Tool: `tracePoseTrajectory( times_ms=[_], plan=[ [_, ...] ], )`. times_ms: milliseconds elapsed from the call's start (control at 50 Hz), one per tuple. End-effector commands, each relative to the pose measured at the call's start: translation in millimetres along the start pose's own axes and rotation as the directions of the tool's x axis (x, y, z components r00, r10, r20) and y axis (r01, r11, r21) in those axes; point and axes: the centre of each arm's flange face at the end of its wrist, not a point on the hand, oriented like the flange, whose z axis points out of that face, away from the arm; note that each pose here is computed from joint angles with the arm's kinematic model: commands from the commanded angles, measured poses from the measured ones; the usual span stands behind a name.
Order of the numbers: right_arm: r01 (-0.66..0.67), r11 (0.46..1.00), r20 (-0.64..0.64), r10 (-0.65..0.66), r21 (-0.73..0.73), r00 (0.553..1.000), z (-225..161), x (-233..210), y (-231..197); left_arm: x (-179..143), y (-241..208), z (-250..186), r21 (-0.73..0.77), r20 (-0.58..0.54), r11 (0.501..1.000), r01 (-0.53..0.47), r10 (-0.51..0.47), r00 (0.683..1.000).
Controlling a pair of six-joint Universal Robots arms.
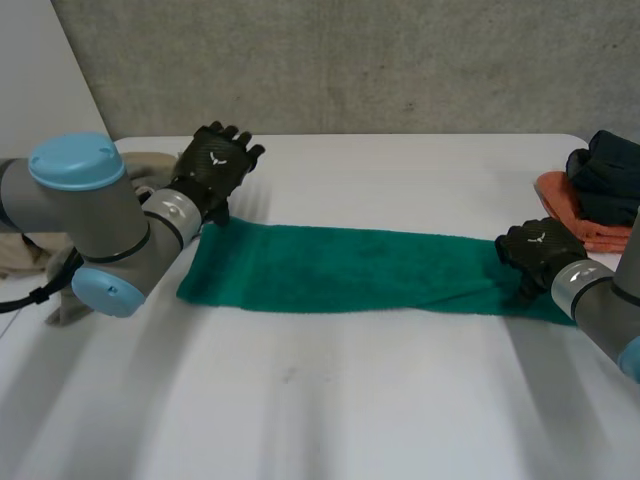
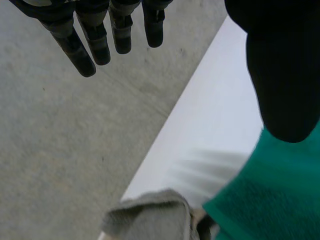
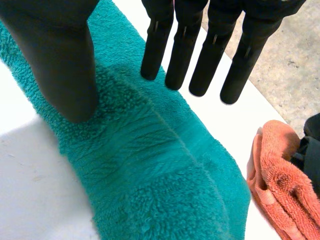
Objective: Fold the laundry.
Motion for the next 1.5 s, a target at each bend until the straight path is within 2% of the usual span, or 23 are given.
tracePoseTrajectory(
  times_ms=[20, 80, 200, 400, 600, 680, 780, 900, 980, 1100, 1120, 1160, 1180, 1240, 1260, 1300, 1320, 1340, 1380, 1440, 1460, 1500],
  plan=[
    [-0.09, 0.986, -0.022, 0.087, -0.142, 0.996, -14.3, 15.8, 0.9, -5.9, -19.4, -7.2, 0.035, 0.01, 0.999, 0.002, -0.002, 1.0],
    [-0.188, 0.958, -0.064, 0.178, -0.218, 0.982, -25.3, 28.7, 7.2, -6.3, -25.1, -10.5, 0.048, 0.007, 0.999, 0.015, -0.016, 1.0],
    [-0.315, 0.921, -0.131, 0.291, -0.23, 0.948, -34.1, 44.1, 17.5, -1.4, -32.6, -13.7, 0.059, -0.012, 0.996, 0.066, -0.065, 0.998],
    [-0.317, 0.927, -0.13, 0.295, -0.2, 0.947, -30.5, 43.7, 32.0, 11.8, -36.8, -20.1, 0.045, -0.071, 0.993, 0.105, -0.101, 0.992],
    [-0.29, 0.944, -0.143, 0.269, -0.159, 0.952, -15.7, 40.5, 42.3, 9.1, -36.9, -21.1, 0.042, -0.064, 0.994, 0.104, -0.102, 0.993],
    [-0.219, 0.956, -0.196, 0.181, -0.193, 0.964, -19.5, 48.0, 49.0, 5.8, -36.6, -21.5, 0.041, -0.056, 0.993, 0.108, -0.106, 0.993],
    [-0.032, 0.985, -0.365, -0.033, -0.171, 0.93, -28.4, 97.9, 47.1, 1.3, -39.8, -25.0, 0.049, -0.049, 0.993, 0.109, -0.107, 0.993],
    [0.167, 0.96, -0.341, -0.238, -0.225, 0.909, -14.5, 124.3, 60.7, -2.8, -43.9, -28.5, 0.054, -0.041, 0.992, 0.116, -0.114, 0.993],
    [0.271, 0.939, -0.314, -0.329, -0.213, 0.891, -4.5, 119.9, 50.7, -7.1, -45.8, -31.1, 0.056, -0.031, 0.991, 0.122, -0.12, 0.992],
    [0.425, 0.905, -0.303, -0.401, 0.017, 0.865, 4.7, 73.5, -17.3, -22.1, -51.7, -35.3, 0.071, 0.002, 0.988, 0.134, -0.134, 0.991],
    [0.47, 0.874, -0.283, -0.424, 0.12, 0.86, 4.9, 50.4, -38.9, -27.1, -53.0, -36.5, 0.074, 0.013, 0.987, 0.14, -0.142, 0.99],
    [0.507, 0.83, -0.256, -0.451, 0.232, 0.855, 1.9, 23.3, -60.8, -31.9, -54.4, -37.9, 0.078, 0.024, 0.986, 0.15, -0.152, 0.988],
    [0.531, 0.774, -0.226, -0.481, 0.345, 0.847, -4.5, -5.3, -81.7, -36.1, -55.5, -39.5, 0.081, 0.031, 0.983, 0.163, -0.166, 0.986],
    [0.538, 0.677, -0.168, -0.534, 0.502, 0.829, -16.8, -51.0, -103.9, -40.4, -57.3, -42.2, 0.085, 0.036, 0.98, 0.182, -0.185, 0.982],
    [0.518, 0.62, -0.114, -0.57, 0.59, 0.813, -23.8, -82.8, -110.8, -42.3, -56.4, -44.1, 0.081, 0.04, 0.978, 0.194, -0.198, 0.979],
    [0.487, 0.574, -0.06, -0.605, 0.659, 0.794, -29.6, -114.9, -113.5, -43.4, -56.6, -45.9, 0.08, 0.042, 0.976, 0.202, -0.205, 0.978],
    [0.449, 0.535, -0.005, -0.638, 0.716, 0.77, -35.1, -146.5, -113.5, -43.7, -55.8, -47.4, 0.077, 0.042, 0.976, 0.204, -0.207, 0.977],
    [0.433, 0.519, 0.017, -0.655, 0.737, 0.756, -37.3, -160.8, -112.2, -43.1, -55.4, -48.0, 0.076, 0.04, 0.976, 0.204, -0.208, 0.977],
    [0.408, 0.5, 0.061, -0.685, 0.764, 0.726, -40.5, -185.9, -107.0, -42.2, -54.2, -49.0, 0.073, 0.036, 0.976, 0.206, -0.209, 0.977],
    [0.403, 0.468, 0.107, -0.746, 0.786, 0.657, -44.3, -226.0, -94.5, -40.7, -51.0, -50.3, 0.065, 0.029, 0.976, 0.209, -0.211, 0.977],
    [0.419, 0.45, 0.112, -0.775, 0.788, 0.621, -44.3, -239.4, -88.5, -40.0, -49.6, -50.3, 0.061, 0.026, 0.976, 0.21, -0.212, 0.977],
    [0.441, 0.432, 0.113, -0.803, 0.786, 0.585, -45.1, -250.0, -83.7, -39.8, -47.8, -50.3, 0.057, 0.024, 0.976, 0.211, -0.213, 0.977]
  ],
)
